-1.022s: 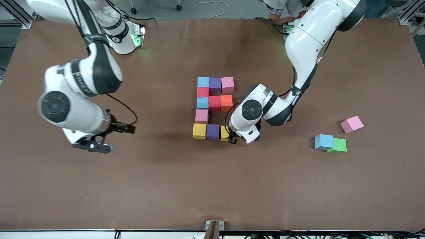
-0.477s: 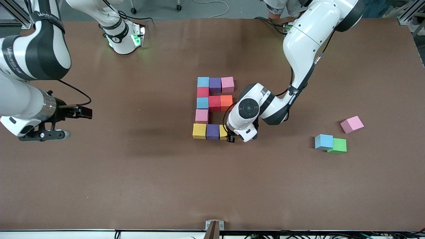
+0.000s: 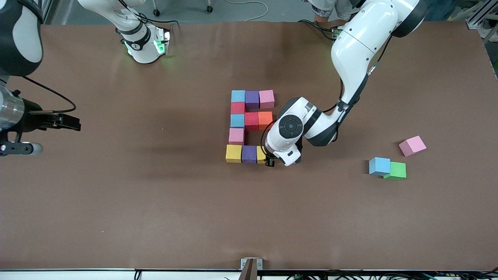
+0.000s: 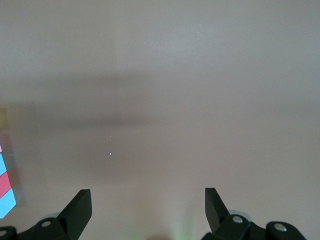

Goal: Arrange 11 blocks into digit 3

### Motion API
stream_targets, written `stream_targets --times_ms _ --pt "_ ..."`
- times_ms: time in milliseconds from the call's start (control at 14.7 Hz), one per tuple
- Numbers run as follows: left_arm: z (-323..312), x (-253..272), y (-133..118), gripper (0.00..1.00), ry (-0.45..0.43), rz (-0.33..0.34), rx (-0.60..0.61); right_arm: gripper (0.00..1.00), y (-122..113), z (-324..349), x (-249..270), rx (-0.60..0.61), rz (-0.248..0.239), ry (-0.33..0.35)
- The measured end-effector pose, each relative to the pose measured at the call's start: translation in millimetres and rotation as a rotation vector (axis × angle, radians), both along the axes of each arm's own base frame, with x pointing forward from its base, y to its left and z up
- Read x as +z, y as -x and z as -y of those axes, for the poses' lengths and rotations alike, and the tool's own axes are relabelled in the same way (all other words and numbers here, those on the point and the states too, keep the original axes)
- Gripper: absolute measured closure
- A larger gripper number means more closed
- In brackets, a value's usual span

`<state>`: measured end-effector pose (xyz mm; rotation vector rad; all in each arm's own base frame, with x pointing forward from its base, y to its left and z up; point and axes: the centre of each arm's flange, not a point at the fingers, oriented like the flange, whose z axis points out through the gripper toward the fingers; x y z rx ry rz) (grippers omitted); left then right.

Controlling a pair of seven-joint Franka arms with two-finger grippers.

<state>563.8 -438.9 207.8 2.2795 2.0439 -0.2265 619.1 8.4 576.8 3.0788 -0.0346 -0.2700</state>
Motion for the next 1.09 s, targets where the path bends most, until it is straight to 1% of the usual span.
stream_targets --times_ms 68,136,272,477,613,817,953,1090 --pt "0 1 -1 0.30 0.001 0.004 0.001 0.00 0 1 2 -0.001 0.005 0.000" --pt "-1 3 -4 0.19 0.006 0.013 0.003 0.00 0 -2 4 0.004 0.009 -0.002" --pt "-2 21 -16 0.01 0.025 0.048 -0.006 0.00 0 -11 5 0.020 0.008 -0.006" --pt "-13 88 -38 0.00 0.031 0.106 -0.063 0.00 4 -22 6 0.036 -0.017 -0.007" --pt "-26 148 -46 0.00 0.018 0.144 -0.156 0.00 5 -22 7 0.036 -0.019 -0.007" --pt "-48 228 -36 0.00 -0.029 0.175 -0.396 0.00 6 -26 9 0.042 -0.020 -0.007" --pt "-78 268 -29 0.00 -0.073 0.152 -0.584 0.00 12 -27 15 0.043 -0.037 -0.007" --pt "-119 299 -25 0.00 -0.106 0.109 -0.766 0.00 19 -26 23 0.044 -0.036 -0.008"
